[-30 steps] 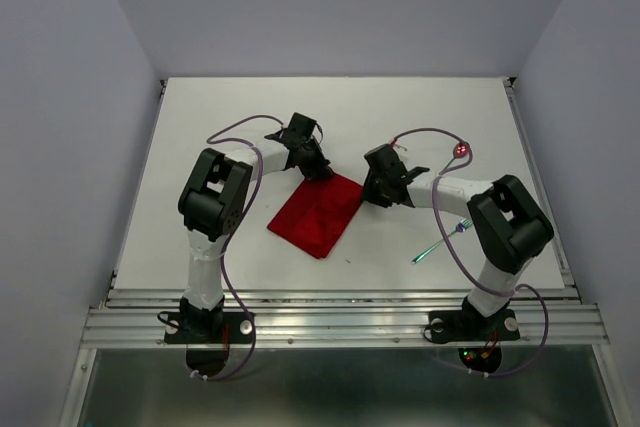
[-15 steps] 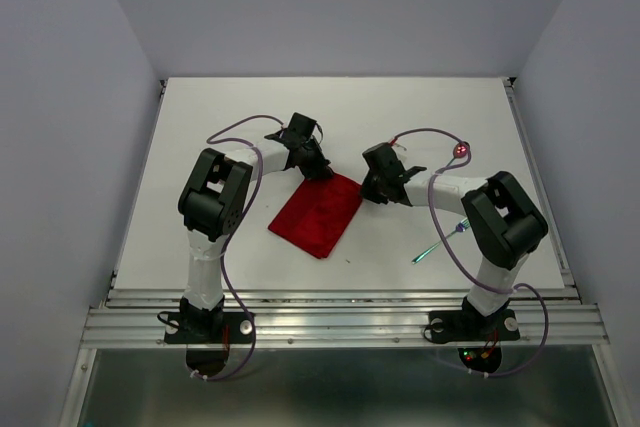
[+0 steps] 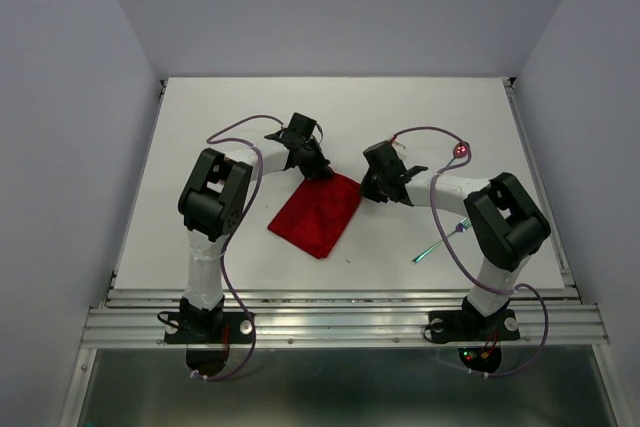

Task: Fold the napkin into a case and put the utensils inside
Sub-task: Pick up the 2/3-rectangle-folded napkin at the center of the board, then fold the 2/3-rectangle-folded napkin at the center of the board.

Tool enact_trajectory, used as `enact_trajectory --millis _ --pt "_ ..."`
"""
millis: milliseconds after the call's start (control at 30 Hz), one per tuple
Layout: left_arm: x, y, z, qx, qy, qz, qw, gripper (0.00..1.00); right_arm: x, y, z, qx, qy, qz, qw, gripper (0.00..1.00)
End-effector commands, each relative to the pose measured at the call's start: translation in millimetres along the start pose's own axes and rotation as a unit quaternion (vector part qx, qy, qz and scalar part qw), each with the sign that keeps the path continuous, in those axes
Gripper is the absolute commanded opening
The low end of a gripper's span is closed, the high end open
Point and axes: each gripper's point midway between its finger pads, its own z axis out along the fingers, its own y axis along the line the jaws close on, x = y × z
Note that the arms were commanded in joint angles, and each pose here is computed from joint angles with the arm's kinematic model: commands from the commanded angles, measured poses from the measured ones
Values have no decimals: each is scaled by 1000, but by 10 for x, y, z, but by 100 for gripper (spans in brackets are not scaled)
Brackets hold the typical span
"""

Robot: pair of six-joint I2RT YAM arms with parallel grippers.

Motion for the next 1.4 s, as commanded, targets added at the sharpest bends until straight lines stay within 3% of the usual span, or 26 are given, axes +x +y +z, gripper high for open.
enact_trajectory --millis 0,667,1367 --pt "100 327 12 -66 10 2 998 0 -316 378 -173 -60 -36 6 998 1" --pt "95 319 1 -67 10 0 998 0 -191 1001 -154 -116 -21 -28 993 1" --pt "110 324 30 -65 14 -1 998 0 -58 1264 -1 -136 0 -37 990 1"
